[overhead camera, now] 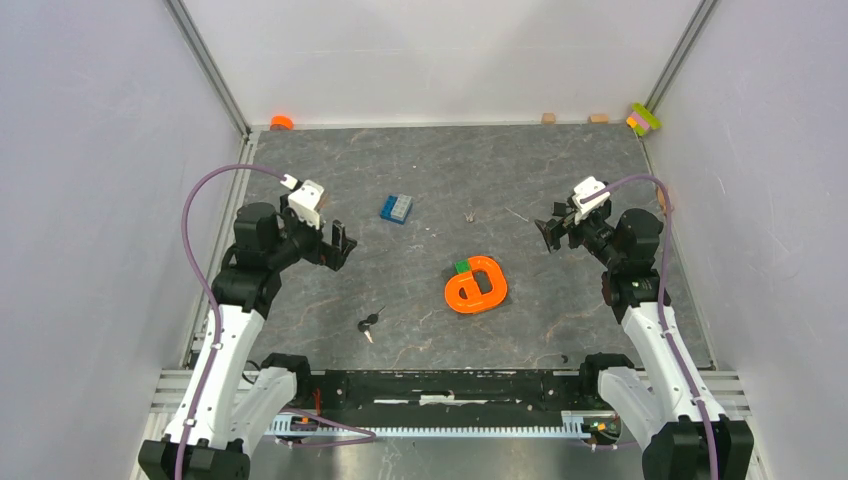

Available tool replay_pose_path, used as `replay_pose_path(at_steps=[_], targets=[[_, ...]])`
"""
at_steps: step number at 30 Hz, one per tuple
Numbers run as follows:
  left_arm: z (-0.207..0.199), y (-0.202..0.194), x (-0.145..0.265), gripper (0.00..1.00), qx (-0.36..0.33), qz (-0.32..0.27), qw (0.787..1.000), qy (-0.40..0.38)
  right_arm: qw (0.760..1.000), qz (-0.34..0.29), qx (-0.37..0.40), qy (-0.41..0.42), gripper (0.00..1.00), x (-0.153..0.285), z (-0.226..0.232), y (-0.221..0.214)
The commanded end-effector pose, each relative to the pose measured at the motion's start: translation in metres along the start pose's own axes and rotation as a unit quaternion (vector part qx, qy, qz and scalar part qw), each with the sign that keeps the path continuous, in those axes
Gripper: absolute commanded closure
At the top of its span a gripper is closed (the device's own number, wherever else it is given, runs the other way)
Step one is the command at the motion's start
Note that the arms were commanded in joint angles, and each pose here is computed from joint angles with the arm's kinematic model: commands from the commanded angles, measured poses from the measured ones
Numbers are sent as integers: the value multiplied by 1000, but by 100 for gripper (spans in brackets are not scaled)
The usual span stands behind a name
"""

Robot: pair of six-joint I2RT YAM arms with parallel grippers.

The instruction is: Unlock with the key

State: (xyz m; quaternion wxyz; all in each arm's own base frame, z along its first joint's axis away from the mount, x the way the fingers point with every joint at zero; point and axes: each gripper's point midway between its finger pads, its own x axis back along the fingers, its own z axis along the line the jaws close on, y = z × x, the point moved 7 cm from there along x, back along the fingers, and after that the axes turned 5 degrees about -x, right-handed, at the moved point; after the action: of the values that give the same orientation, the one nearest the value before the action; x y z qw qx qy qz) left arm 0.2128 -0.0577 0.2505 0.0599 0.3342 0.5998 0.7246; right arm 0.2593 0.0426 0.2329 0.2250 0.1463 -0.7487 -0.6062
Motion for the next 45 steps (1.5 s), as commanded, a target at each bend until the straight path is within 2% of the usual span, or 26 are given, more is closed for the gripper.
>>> replay_pose_path(at_steps=[1,12,18,21,25,30,33,35,37,40,45], targets=[[1,4,3,0,-14,-13,1000,4,1000,-21,14,5,2,1,-1,12],[6,8,6,0,-16,-9,999,27,999,-19,18,20,2,0,2,10],[5,13,15,0,-54,-10,998,16,997,-19,33,62,2,0,10,6],[13,14,16,0,-64,1,997,50,997,-20,36,72,2,0,12,5],[18,6,20,0,-93,42,993,57,997,-18,38,69,2,0,12,4],[35,-18,17,0,-129,152,976,84,997,-6,40,67,2,-2,9,3],[44,-32,10,0,-138,195,966,95,996,-3,40,75,2,-3,10,2],[39,-38,4,0,-131,206,968,61,996,-2,41,80,2,-3,11,1],[21,-43,1,0,-125,205,970,-23,996,2,40,82,2,-4,11,-1],[-8,-54,-3,0,-140,209,959,-130,996,8,39,86,2,-6,12,-7],[-61,-94,-15,15,-242,296,898,-220,995,15,38,90,2,-8,12,-12]])
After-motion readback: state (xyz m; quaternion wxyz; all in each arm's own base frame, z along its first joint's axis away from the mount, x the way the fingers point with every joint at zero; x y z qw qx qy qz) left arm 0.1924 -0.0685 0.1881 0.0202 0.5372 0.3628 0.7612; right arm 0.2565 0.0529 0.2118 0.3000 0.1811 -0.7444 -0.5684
